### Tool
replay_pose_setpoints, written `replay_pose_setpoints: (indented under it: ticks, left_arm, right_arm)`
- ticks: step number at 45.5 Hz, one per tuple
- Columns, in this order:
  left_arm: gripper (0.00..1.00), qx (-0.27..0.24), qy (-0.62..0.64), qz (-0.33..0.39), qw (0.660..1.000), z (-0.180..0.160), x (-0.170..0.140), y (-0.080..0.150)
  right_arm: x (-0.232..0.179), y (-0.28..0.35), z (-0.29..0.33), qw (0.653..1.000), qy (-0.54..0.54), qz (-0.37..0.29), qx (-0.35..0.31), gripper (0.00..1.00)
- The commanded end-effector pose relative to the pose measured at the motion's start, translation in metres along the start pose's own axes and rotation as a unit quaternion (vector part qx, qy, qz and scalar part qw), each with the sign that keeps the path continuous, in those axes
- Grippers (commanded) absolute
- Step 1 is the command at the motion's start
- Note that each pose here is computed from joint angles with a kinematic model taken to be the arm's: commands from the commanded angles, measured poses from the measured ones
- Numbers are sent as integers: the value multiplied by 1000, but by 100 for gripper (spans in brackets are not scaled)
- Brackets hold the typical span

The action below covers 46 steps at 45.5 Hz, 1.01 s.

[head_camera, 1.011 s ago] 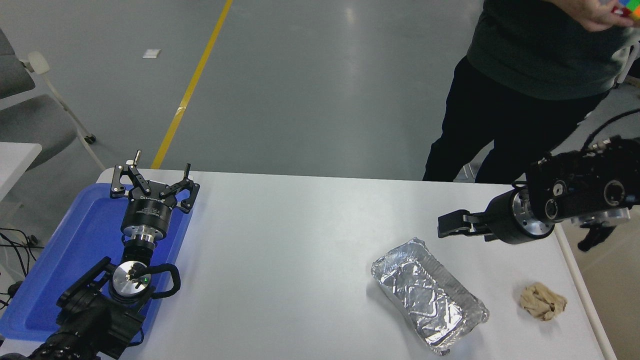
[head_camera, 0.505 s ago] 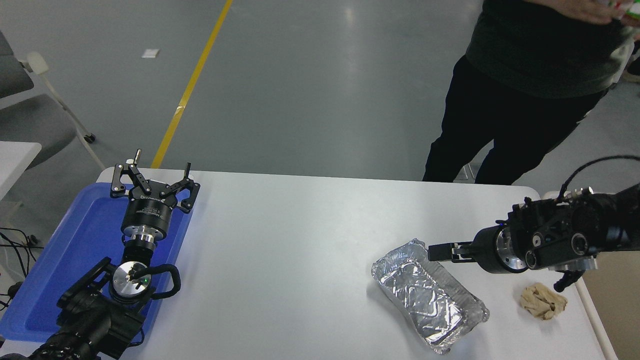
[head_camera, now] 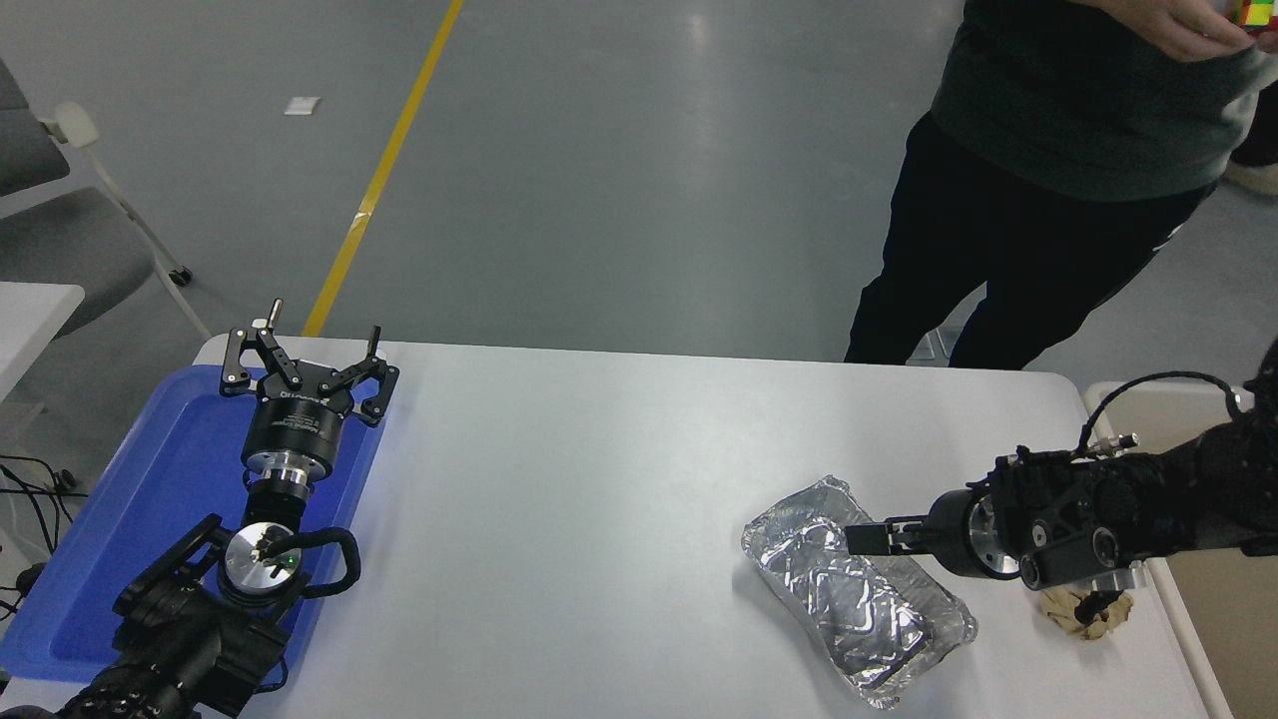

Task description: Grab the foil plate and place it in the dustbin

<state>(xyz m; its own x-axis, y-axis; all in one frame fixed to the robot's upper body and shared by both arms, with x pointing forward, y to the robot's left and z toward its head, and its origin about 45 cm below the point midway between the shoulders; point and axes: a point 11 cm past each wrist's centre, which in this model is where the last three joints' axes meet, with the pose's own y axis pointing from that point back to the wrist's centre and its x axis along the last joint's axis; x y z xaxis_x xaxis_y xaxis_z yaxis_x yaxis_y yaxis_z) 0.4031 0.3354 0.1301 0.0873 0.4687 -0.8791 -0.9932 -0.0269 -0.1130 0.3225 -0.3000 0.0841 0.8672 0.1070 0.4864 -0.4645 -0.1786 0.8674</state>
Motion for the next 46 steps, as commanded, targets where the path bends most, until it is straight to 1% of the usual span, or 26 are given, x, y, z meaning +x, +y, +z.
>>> replay_pose_setpoints:
  ticks: [1,4,7,10,12,16,21,22,25,27,32,46]
  left_arm:
    - [100,0,0,0,1000,0,0,0]
    - [100,0,0,0,1000,0,0,0]
    - [100,0,0,0,1000,0,0,0]
    - [100,0,0,0,1000,0,0,0]
    - [100,0,0,0,1000,0,0,0]
    - [100,0,0,0,1000,0,0,0]
    - [100,0,0,0,1000,0,0,0]
    - [100,0,0,0,1000,0,0,0]
    - [100,0,0,0,1000,0,0,0]
    - [100,0,0,0,1000,0,0,0]
    - [100,0,0,0,1000,0,0,0]
    - [100,0,0,0,1000,0,0,0]
  right_arm:
    - [-13,-10,12,1000,9,-2,-9,92]
    - [-23,-12,12,1000,6,-11,-5,90]
    - [-31,-13,12,1000,3,-19,-3,83]
    - [-37,-14,11,1000,1,-23,-2,80]
    - [-36,-15,10,1000,0,-21,-1,75]
    - [-35,-16,5,1000,-7,-17,5,71]
    - [-36,-18,3,1000,-16,-14,8,59]
    - [-36,-18,2,1000,-17,-14,9,55]
    - [-35,-19,-1,1000,-19,-12,12,38]
    - [-35,-19,0,1000,-19,-11,12,30]
    - [-38,-19,1,1000,-19,-13,11,0]
    - [-33,-16,5,1000,-22,-4,6,0]
